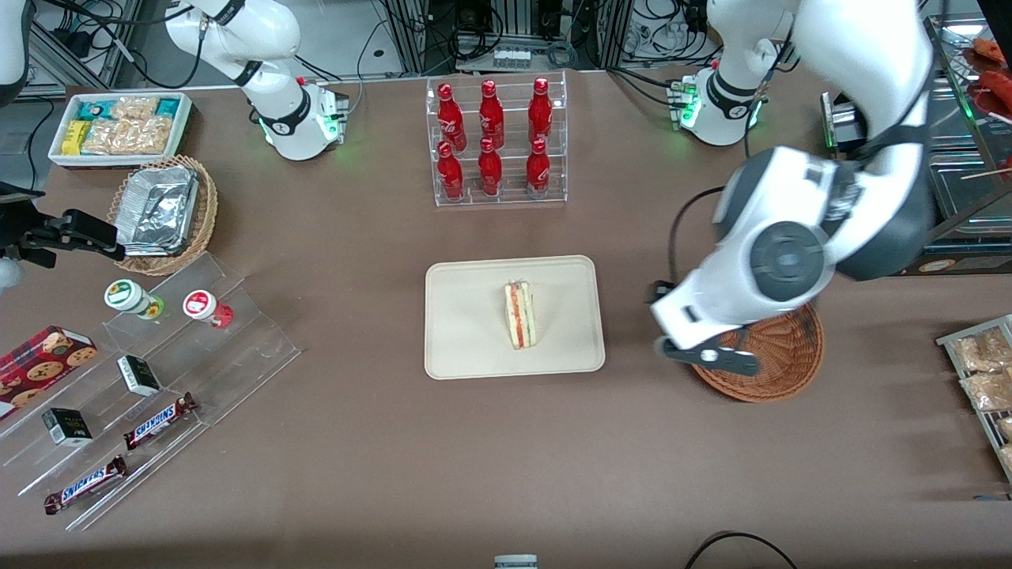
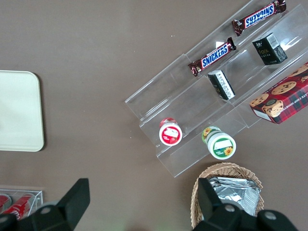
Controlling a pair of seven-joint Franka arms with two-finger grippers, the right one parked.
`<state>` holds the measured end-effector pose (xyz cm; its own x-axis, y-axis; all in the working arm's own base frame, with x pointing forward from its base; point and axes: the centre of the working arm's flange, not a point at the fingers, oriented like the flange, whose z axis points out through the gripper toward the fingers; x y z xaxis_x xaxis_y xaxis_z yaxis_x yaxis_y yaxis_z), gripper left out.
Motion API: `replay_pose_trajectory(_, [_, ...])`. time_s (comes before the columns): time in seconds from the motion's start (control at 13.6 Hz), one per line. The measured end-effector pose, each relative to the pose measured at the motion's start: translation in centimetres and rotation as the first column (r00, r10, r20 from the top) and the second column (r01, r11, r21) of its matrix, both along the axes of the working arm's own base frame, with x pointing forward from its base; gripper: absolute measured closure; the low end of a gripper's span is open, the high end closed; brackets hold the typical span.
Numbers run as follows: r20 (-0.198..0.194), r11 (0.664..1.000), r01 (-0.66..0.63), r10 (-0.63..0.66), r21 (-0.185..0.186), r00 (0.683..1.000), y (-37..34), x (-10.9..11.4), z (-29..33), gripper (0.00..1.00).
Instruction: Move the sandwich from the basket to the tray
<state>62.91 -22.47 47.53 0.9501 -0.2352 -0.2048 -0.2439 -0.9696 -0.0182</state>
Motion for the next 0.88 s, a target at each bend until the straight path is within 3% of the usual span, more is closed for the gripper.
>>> replay_pose_trajectory(0.37, [-0.007,0.997,0.076,-0.076,0.002,0.997,8.0,-2.0,2.1,0.0])
replay_pose_trajectory(0.88, [0.025,0.996,0.085,-0.085,0.03,0.996,10.3,-6.2,5.5,0.0])
